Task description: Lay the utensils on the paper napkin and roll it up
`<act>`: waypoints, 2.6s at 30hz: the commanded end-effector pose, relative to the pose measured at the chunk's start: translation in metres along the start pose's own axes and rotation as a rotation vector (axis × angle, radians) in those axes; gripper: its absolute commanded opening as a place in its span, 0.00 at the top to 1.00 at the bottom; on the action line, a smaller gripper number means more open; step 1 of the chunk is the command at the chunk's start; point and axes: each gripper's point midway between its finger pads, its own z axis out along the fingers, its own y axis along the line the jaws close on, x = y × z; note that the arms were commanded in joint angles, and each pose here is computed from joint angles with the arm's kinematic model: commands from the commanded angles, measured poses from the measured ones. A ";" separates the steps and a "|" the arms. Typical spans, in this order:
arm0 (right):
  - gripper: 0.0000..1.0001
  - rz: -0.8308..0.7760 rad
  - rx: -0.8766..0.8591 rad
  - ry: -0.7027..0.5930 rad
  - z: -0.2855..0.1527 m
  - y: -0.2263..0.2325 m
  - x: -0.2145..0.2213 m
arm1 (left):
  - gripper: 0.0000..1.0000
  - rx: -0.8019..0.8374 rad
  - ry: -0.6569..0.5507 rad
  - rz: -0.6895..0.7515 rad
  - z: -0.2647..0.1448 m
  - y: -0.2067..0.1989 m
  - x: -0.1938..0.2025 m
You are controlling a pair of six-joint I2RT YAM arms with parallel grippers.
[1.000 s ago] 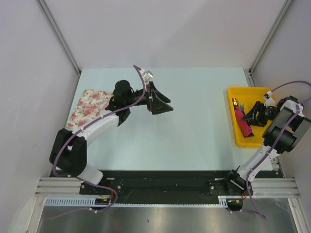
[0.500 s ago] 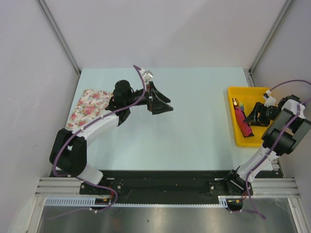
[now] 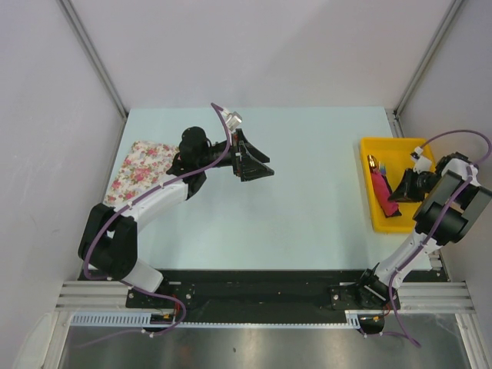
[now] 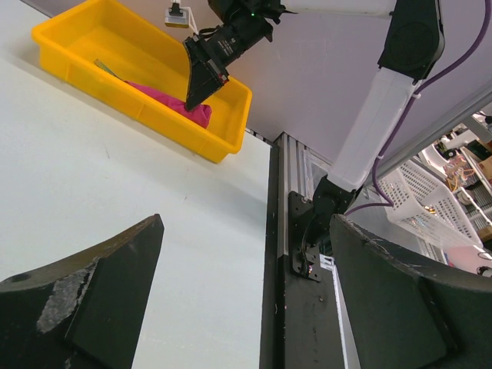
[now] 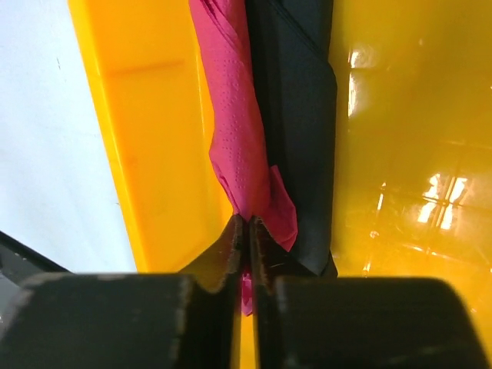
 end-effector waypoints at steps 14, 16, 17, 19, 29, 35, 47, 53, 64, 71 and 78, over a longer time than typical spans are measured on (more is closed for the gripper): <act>1.00 0.268 -0.136 0.032 0.029 -0.001 0.021 | 0.06 0.031 -0.016 0.034 -0.001 -0.012 -0.007; 0.96 0.245 -0.112 0.025 0.027 -0.002 0.021 | 0.05 0.031 -0.016 0.032 -0.001 -0.012 -0.007; 0.90 0.231 -0.098 0.023 0.026 -0.004 0.020 | 0.05 0.030 -0.016 0.029 -0.001 -0.012 -0.007; 0.84 0.204 -0.078 0.012 0.021 -0.003 0.016 | 0.05 0.028 -0.017 0.031 -0.001 -0.012 -0.008; 0.60 0.063 -0.022 -0.049 -0.013 0.008 -0.010 | 0.05 0.024 -0.021 0.032 -0.002 -0.014 -0.009; 0.57 -0.005 -0.030 -0.084 -0.038 0.019 -0.024 | 0.05 0.020 -0.022 0.031 -0.003 -0.015 -0.007; 0.76 -0.029 -0.089 0.026 -0.026 0.035 0.009 | 0.05 0.027 -0.023 0.036 -0.004 -0.016 -0.006; 0.76 0.011 -0.045 0.081 -0.011 0.014 0.024 | 0.05 0.022 -0.019 0.035 -0.004 -0.013 -0.005; 0.77 0.024 0.058 0.126 0.014 -0.013 0.041 | 0.05 0.014 -0.021 0.026 -0.002 -0.010 -0.005; 0.77 0.024 0.095 0.106 0.013 -0.023 0.034 | 0.04 -0.019 -0.016 0.021 -0.003 -0.003 -0.005; 0.74 -0.023 0.093 -0.001 -0.028 -0.012 -0.005 | 0.00 -0.113 -0.025 -0.003 -0.017 0.016 -0.012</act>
